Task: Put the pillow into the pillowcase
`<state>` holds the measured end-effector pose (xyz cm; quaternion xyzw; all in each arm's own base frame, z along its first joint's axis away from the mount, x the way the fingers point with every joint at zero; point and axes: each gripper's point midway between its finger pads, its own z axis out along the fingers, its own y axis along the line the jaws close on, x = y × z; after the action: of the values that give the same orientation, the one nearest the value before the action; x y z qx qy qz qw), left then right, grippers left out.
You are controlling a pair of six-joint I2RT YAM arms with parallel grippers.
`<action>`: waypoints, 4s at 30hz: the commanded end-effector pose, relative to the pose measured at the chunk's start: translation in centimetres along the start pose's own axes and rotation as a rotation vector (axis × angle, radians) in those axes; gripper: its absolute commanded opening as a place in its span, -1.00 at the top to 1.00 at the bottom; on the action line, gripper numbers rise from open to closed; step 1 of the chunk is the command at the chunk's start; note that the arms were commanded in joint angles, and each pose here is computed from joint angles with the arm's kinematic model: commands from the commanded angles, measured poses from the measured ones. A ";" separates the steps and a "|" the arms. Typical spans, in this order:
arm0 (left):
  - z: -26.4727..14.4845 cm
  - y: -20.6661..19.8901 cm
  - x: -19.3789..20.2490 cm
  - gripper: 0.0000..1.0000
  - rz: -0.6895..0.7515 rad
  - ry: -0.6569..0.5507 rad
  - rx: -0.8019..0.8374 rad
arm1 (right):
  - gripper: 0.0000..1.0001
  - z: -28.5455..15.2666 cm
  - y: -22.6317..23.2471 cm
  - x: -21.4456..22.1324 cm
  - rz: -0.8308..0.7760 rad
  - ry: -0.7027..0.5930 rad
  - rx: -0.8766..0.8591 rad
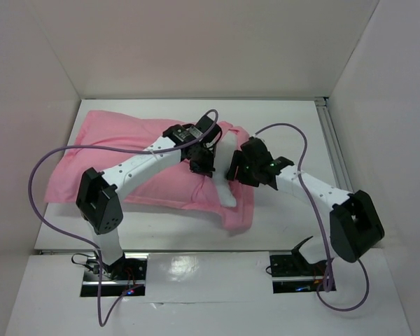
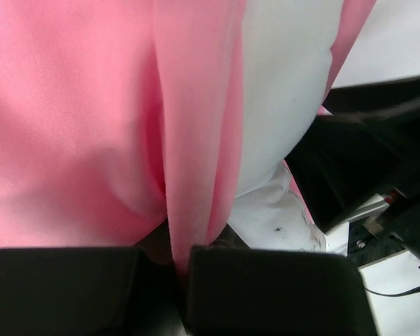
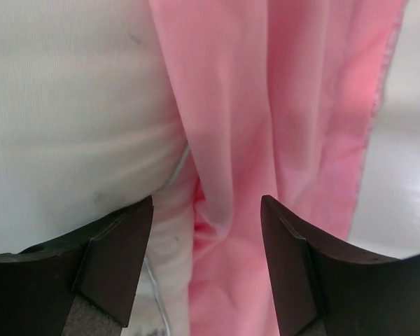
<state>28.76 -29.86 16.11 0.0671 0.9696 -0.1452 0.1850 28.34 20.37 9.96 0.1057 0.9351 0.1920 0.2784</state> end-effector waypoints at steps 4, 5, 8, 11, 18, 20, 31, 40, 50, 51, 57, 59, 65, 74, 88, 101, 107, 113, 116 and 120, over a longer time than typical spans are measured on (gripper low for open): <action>-0.9 0.3 -2.8 1.00 -0.059 -0.065 0.042 | -0.25 3.1 1.9 -3.5 -0.023 -0.068 -0.001; -0.9 0.8 -3.2 1.00 -0.068 -0.075 0.027 | -0.17 3.3 1.7 -3.3 -0.014 -0.067 0.000; -1.5 1.6 -4.3 1.00 -0.117 -0.100 0.025 | -0.04 3.0 1.2 -3.0 -0.012 -0.092 -0.011; -1.5 1.3 -4.9 1.00 -0.124 -0.109 0.056 | -0.01 4.4 0.0 -2.8 -0.034 -0.090 0.050; -2.0 1.0 -5.1 1.00 -0.120 -0.111 0.090 | 1.00 4.9 -0.9 -4.1 -0.109 -0.127 0.092; -2.0 1.0 -5.1 1.00 -0.120 -0.111 0.090 | 1.00 3.7 -1.2 -5.0 -0.129 -0.152 0.097; -0.8 6.2 -10.4 1.00 -0.376 -0.252 -0.073 | 1.00 -7.1 1.8 -6.0 -0.245 -0.271 -0.150; 3.6 7.0 -10.4 1.00 -0.468 -0.247 -0.206 | 1.00 -13.9 9.0 -4.5 -0.468 -0.269 -0.524; 8.5 4.2 -6.0 1.00 -0.384 -0.165 -0.303 | 1.00 -20.4 16.5 -6.6 -0.569 -0.334 -0.804; 8.3 4.1 -6.3 1.00 -0.376 -0.171 -0.296 | 1.00 -20.4 16.5 -6.6 -0.569 -0.334 -0.805; 3.2 1.5 -7.9 1.00 -0.331 -0.197 -0.138 | 1.00 -11.9 10.4 -1.6 -0.515 -0.136 -0.592; -0.1 0.2 -8.3 1.00 -0.298 -0.206 -0.040 | 1.00 -10.4 9.0 -0.4 -0.498 -0.098 -0.559; -6.1 -1.8 -6.5 0.83 -0.185 -0.192 0.142 | 1.00 -9.0 8.0 0.2 -0.466 -0.093 -0.523; -8.8 -1.9 -5.6 -0.24 -0.083 -0.205 0.191 | 1.00 -10.2 9.8 -2.2 -0.476 -0.156 -0.539; -4.5 -5.2 -8.0 -0.32 -0.014 -0.170 0.228 | 1.00 -11.6 8.2 -2.2 -0.466 -0.178 -0.464; -6.3 -4.9 -8.9 1.00 -0.028 -0.200 0.201 | 1.00 -11.3 7.5 -2.6 -0.448 -0.187 -0.415; -12.3 -3.9 -7.0 1.00 -0.026 -0.276 0.271 | 1.00 -8.1 4.8 -0.9 -0.459 -0.085 -0.293; -12.5 -3.8 -5.9 1.00 -0.025 -0.242 0.302 | 0.07 -10.0 6.4 -4.6 -0.413 -0.188 -0.255; -12.6 -3.9 -5.8 1.00 -0.023 -0.237 0.311 | 0.07 -10.6 6.1 -7.0 -0.346 -0.258 -0.171; -11.7 -4.0 -5.7 1.00 -0.023 -0.215 0.308 | 0.13 -7.9 6.0 -7.3 -0.328 -0.210 -0.093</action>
<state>29.12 -30.00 29.28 0.0620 0.9171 -0.2839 0.2729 28.98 21.22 23.02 -0.0691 0.8823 0.2082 0.4165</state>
